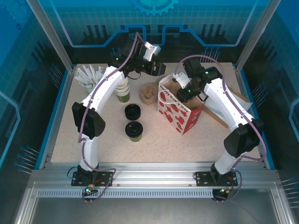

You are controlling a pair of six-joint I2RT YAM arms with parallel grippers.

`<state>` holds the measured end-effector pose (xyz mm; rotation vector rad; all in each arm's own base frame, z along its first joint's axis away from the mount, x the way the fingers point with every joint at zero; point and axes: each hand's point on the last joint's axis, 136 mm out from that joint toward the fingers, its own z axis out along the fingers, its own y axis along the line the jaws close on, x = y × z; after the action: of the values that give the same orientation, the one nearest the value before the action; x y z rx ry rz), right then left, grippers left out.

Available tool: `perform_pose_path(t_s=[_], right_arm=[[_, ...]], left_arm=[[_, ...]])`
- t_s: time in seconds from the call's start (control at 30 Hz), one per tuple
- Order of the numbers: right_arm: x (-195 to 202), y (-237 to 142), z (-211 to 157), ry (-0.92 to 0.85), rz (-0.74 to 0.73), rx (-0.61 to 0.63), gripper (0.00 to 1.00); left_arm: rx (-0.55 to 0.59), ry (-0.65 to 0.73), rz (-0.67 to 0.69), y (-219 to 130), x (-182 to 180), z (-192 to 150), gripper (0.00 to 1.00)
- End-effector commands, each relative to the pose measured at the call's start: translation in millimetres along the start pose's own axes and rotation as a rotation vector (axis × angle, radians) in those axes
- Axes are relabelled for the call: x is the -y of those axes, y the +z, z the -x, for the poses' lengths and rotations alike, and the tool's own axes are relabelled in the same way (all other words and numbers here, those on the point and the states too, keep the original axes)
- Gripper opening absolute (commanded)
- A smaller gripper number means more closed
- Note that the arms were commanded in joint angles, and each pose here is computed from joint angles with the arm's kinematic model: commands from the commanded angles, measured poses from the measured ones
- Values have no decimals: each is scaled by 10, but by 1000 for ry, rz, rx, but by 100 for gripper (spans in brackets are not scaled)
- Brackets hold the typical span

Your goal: Pack the takeout coffee

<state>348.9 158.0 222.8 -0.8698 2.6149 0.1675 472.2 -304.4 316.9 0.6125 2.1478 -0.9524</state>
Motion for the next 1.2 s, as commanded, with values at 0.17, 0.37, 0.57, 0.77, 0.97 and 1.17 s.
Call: perform_pose_path(t_s=[0.17, 0.37, 0.57, 0.77, 0.97, 1.17], right_arm=[[-50, 147, -43, 7, 4, -51, 22], [-52, 285, -69, 8, 11, -69, 23], [-80, 397, -132, 14, 23, -77, 23], [-119, 533, -199, 13, 30, -89, 24], [-184, 660, -246, 15, 42, -93, 24], [-353, 763, -307, 9, 71, -88, 24]], left_arm=[[128, -19, -9, -538, 260, 244, 65], [215, -36, 38, -891, 360, 156, 67], [288, -73, 47, -1163, 460, -53, 69], [294, -102, 76, -1320, 470, -289, 69], [298, -127, 120, -1419, 424, -514, 70], [282, -146, 123, -1422, 408, -666, 70]])
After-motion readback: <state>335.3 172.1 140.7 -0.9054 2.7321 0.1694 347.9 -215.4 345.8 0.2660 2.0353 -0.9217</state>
